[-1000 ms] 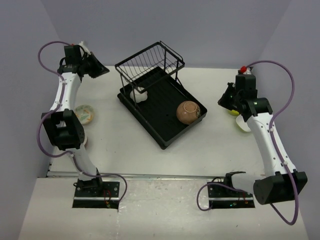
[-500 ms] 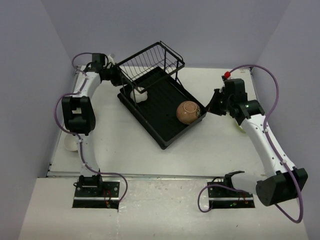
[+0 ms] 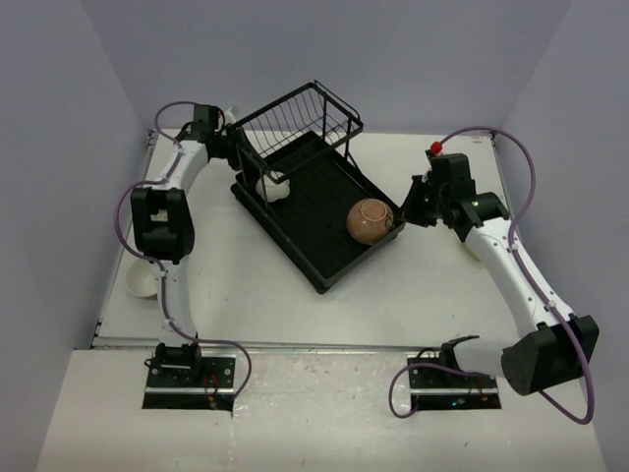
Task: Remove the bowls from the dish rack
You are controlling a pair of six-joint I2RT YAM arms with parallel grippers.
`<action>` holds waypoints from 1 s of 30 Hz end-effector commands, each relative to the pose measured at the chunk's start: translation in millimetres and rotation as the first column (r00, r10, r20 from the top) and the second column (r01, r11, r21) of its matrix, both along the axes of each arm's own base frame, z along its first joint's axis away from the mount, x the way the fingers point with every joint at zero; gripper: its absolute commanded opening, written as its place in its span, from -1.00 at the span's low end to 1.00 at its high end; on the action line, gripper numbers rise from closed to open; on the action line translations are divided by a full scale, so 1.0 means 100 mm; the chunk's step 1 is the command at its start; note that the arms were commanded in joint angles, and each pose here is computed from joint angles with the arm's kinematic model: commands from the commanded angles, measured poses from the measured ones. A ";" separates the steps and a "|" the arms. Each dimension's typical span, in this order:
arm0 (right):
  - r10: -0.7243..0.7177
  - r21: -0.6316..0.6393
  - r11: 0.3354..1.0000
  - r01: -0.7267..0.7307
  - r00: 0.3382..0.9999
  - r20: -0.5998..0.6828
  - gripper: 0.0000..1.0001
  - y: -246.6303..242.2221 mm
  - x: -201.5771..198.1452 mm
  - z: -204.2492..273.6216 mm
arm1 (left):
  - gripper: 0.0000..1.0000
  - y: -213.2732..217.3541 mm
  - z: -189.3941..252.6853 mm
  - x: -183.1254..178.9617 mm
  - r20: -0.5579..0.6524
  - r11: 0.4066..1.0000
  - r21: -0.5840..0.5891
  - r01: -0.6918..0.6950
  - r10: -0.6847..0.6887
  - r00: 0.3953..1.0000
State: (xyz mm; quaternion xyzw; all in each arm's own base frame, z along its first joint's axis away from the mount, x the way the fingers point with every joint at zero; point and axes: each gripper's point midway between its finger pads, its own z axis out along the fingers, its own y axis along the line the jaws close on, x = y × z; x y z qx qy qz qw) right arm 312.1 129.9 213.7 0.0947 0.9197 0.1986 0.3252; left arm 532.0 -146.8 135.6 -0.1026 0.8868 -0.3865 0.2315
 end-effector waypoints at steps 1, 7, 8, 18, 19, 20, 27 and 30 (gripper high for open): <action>0.000 0.020 1.000 -0.001 0.999 0.039 -1.00 0.03 0.05 0.12 | -1.00 0.03 -0.07 0.04 0.009 0.997 0.070 0.018 -0.019 1.000; 0.002 0.020 1.000 -0.003 0.999 0.039 -1.00 0.04 0.04 0.13 | -1.00 0.10 -0.16 0.03 0.001 0.990 0.139 0.005 -0.005 1.000; 0.001 0.020 1.000 -0.002 0.999 0.037 -1.00 0.04 0.04 0.12 | -1.00 0.11 -0.18 0.03 -0.004 0.989 0.145 0.003 -0.003 1.000; -0.007 0.024 1.000 0.006 1.000 0.023 -1.00 0.04 0.03 0.05 | -1.00 -0.08 -0.31 -0.20 -0.051 0.982 0.158 0.099 -0.092 0.994; -0.005 0.030 1.000 0.004 1.000 0.026 -1.00 0.05 0.04 0.07 | -1.00 -0.08 -0.32 -0.22 -0.054 0.982 0.159 0.104 -0.096 0.994; 0.001 0.038 0.999 -0.002 1.000 0.023 -1.00 0.07 0.04 0.07 | -1.00 -0.09 -0.33 -0.26 -0.065 0.981 0.161 0.109 -0.100 0.993; 0.116 0.051 0.992 -0.117 0.993 0.017 -0.90 0.44 0.05 0.11 | -1.00 -0.32 -0.46 -0.46 -0.104 0.971 0.135 0.197 -0.183 0.978; 0.191 0.074 0.978 -0.193 0.981 0.030 -0.75 0.77 0.03 0.23 | -1.00 -0.35 -0.52 -0.52 -0.116 0.964 0.154 0.217 -0.201 0.973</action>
